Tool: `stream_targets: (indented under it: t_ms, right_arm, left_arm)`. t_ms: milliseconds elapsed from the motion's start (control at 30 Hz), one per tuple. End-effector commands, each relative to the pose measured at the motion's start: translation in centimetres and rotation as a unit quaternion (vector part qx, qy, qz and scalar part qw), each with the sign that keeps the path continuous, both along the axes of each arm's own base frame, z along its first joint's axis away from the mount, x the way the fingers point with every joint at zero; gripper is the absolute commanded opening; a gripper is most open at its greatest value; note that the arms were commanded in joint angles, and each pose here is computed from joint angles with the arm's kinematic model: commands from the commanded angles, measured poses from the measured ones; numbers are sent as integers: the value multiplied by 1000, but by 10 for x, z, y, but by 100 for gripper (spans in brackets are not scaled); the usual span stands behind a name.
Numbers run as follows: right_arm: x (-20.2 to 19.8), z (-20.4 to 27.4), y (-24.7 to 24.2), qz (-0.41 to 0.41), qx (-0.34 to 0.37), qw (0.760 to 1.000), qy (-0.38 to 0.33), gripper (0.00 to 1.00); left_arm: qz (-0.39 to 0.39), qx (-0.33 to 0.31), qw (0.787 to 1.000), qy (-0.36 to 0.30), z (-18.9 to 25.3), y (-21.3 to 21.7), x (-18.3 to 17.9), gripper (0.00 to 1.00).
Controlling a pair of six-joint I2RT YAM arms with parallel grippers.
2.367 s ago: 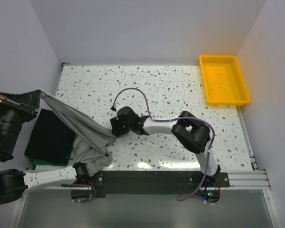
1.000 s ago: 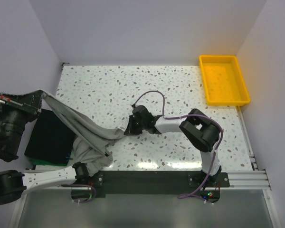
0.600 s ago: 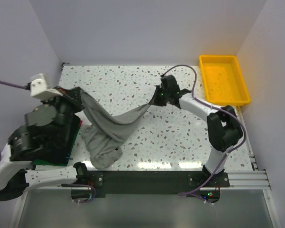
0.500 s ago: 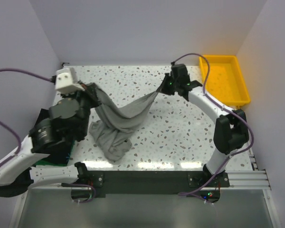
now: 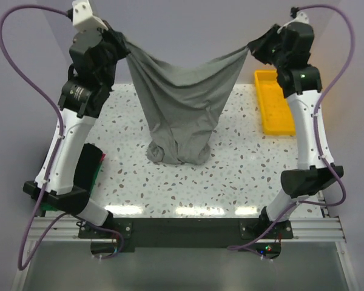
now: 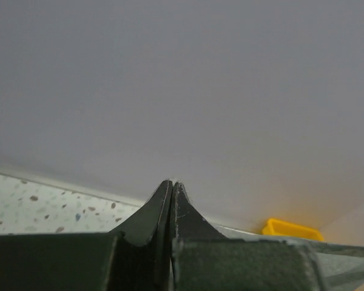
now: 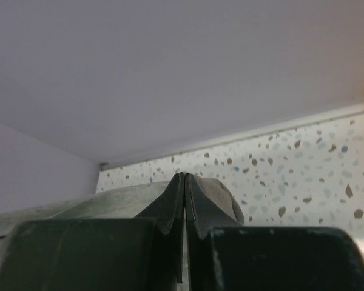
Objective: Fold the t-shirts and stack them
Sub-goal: Flatten the tshirt out
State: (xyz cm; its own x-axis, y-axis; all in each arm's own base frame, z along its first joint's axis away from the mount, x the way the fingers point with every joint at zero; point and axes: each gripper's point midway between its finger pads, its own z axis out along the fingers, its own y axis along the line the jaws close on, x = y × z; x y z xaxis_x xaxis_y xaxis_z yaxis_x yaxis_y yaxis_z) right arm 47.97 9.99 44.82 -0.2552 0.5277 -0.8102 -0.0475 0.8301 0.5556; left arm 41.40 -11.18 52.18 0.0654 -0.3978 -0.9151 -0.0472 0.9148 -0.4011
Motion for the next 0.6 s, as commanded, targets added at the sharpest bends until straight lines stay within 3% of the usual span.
stream_targets:
  t_ms: [0,133,267,367,433,567]
  right_arm:
    - [-24,82,-23,-41,12,995,-87,0]
    - [-61,148,-45,-78,21,982,-170,0]
    - [-125,197,-68,-120,21,963,-242,0]
    - [-155,208,-82,-148,20,953,-264,0]
    - [-203,228,-92,-161,25,940,-301,0]
    - [-241,242,-98,-167,28,931,-324,0]
  left_arm:
    - [-60,-56,990,-114,97,1,-20,0]
    - [-64,-80,978,-180,142,20,-43,0]
    - [-40,-87,973,-210,157,43,-73,0]
    - [-25,-98,967,-236,168,59,-107,0]
    - [-32,-111,958,-262,184,68,-143,0]
    - [-57,-129,950,-278,191,69,-175,0]
